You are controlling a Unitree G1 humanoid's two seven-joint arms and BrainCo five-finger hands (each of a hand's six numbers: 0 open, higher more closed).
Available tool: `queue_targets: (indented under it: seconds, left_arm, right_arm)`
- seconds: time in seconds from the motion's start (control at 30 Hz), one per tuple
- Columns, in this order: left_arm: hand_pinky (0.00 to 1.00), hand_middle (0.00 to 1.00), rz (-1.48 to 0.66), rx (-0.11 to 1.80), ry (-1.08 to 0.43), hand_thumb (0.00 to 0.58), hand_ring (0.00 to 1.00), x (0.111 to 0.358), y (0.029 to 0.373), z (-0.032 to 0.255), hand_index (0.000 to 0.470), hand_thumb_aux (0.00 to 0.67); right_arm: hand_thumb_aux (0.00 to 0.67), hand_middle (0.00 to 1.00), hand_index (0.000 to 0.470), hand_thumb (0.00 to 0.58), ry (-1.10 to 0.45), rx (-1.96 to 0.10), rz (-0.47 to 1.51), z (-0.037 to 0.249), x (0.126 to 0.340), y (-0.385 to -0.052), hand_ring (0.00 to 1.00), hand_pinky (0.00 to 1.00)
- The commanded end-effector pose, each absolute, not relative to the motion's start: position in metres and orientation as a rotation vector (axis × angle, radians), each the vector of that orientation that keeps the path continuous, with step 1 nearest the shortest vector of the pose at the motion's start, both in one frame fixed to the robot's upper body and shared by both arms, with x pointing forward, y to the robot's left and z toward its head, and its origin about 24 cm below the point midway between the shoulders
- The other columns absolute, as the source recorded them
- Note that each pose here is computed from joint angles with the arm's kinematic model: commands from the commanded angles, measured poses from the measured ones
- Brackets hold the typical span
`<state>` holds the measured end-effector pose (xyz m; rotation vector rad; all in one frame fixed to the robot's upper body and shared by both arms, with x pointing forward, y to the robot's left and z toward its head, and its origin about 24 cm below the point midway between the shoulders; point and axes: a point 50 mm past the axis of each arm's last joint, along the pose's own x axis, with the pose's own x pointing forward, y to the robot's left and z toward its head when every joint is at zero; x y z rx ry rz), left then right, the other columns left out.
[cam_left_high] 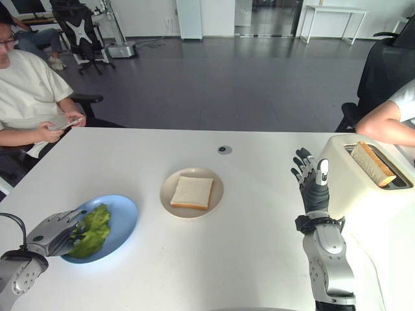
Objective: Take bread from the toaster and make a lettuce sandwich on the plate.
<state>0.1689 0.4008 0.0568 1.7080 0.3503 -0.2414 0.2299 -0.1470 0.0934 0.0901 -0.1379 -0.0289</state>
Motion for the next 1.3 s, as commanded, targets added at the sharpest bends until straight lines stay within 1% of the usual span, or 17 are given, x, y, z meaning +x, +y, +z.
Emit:
queue_targets:
  seconds: [0.03,0.13,0.2,0.3,0.47,0.6,0.73,0.83,0.9,0.93,0.97,1.0,1.03,1.07,1.13,1.23,1.3]
  left_arm:
    - [0.0,0.0,-0.253,1.703,0.26,0.58,0.0,0.18,0.392,0.069,0.47,0.67]
    - [0.0,0.0,-0.215,1.659,0.087,0.58,0.0,0.198,0.372,0.098,0.47,0.67]
    - [0.0,0.0,-0.207,1.594,-0.053,0.58,0.0,0.213,0.348,0.121,0.47,0.67]
    - [0.0,0.0,-0.253,1.505,-0.178,0.58,0.0,0.23,0.313,0.135,0.47,0.67]
    - [0.0,0.0,-0.387,1.381,-0.284,0.58,0.0,0.259,0.254,0.123,0.47,0.67]
    - [0.0,0.0,-0.453,1.384,-0.329,0.58,0.0,0.286,0.222,0.109,0.47,0.67]
    - [0.0,0.0,-0.481,1.414,-0.343,0.58,0.0,0.303,0.206,0.098,0.47,0.67]
    - [0.0,0.0,-0.486,1.45,-0.324,0.58,0.0,0.311,0.206,0.09,0.47,0.67]
    - [0.0,0.0,-0.494,1.46,-0.297,0.58,0.0,0.311,0.21,0.084,0.47,0.67]
    - [0.0,0.0,-0.498,1.466,-0.289,0.58,0.0,0.311,0.211,0.082,0.47,0.67]
    - [0.0,0.0,-0.499,1.473,-0.284,0.575,0.0,0.311,0.212,0.081,0.428,0.61]
    - [0.0,0.0,-0.497,1.48,-0.281,0.454,0.0,0.311,0.213,0.08,0.251,0.357]
    - [0.0,0.0,-0.493,1.484,-0.279,0.0,0.0,0.311,0.214,0.08,0.0,0.0]
    - [0.0,0.0,-0.491,1.481,-0.28,0.0,0.0,0.311,0.214,0.081,0.0,0.0]
    - [0.0,0.0,-0.49,1.475,-0.29,0.0,0.0,0.31,0.213,0.083,0.0,0.0]
    - [0.0,0.0,-0.481,1.485,-0.292,0.0,0.0,0.312,0.213,0.086,0.0,0.0]
    - [0.0,0.0,-0.459,1.48,-0.296,0.0,0.0,0.313,0.216,0.09,0.0,0.0]
  right_arm:
    - [0.0,0.0,0.0,0.0,-0.129,0.099,-0.036,0.093,0.229,-0.147,0.0,0.0]
    - [0.0,0.0,0.0,0.0,-0.128,0.103,-0.031,0.092,0.23,-0.146,0.0,0.0]
    - [0.0,0.0,0.0,0.0,-0.129,0.105,-0.03,0.092,0.231,-0.145,0.0,0.0]
    - [0.0,0.0,0.0,0.0,-0.128,0.108,-0.029,0.091,0.232,-0.143,0.0,0.0]
    - [0.0,0.0,0.0,0.0,-0.138,0.108,-0.019,0.094,0.234,-0.142,0.0,0.0]
    - [0.0,0.0,0.0,0.0,-0.151,0.108,-0.011,0.097,0.234,-0.142,0.0,0.0]
    - [0.0,0.0,0.0,0.0,-0.176,0.099,-0.006,0.103,0.232,-0.142,0.0,0.0]
    - [0.0,0.0,0.0,0.0,-0.209,0.067,0.005,0.112,0.227,-0.142,0.0,0.0]
    - [0.0,0.0,0.0,0.0,-0.258,-0.012,-0.002,0.127,0.223,-0.149,0.0,0.0]
    - [0.0,0.0,0.0,0.0,-0.299,-0.089,-0.016,0.138,0.219,-0.156,0.0,0.0]
    - [0.0,0.0,0.0,0.0,-0.335,-0.159,-0.029,0.148,0.216,-0.161,0.0,0.0]
    - [0.0,0.0,0.0,0.0,-0.373,-0.263,-0.052,0.161,0.212,-0.169,0.0,0.0]
    - [0.0,0.0,0.0,0.0,-0.401,-0.382,-0.081,0.172,0.209,-0.179,0.0,0.0]
    - [0.0,0.0,0.0,0.0,-0.397,-0.524,-0.118,0.179,0.207,-0.191,0.0,0.0]
    - [0.0,0.0,0.0,0.0,-0.311,-0.724,-0.206,0.178,0.209,-0.222,0.0,0.0]
    - [0.0,0.0,0.0,0.0,-0.149,-0.915,-0.349,0.168,0.209,-0.274,0.0,0.0]
    - [0.0,0.0,0.0,0.0,-0.085,-1.006,-0.408,0.163,0.207,-0.296,0.0,0.0]
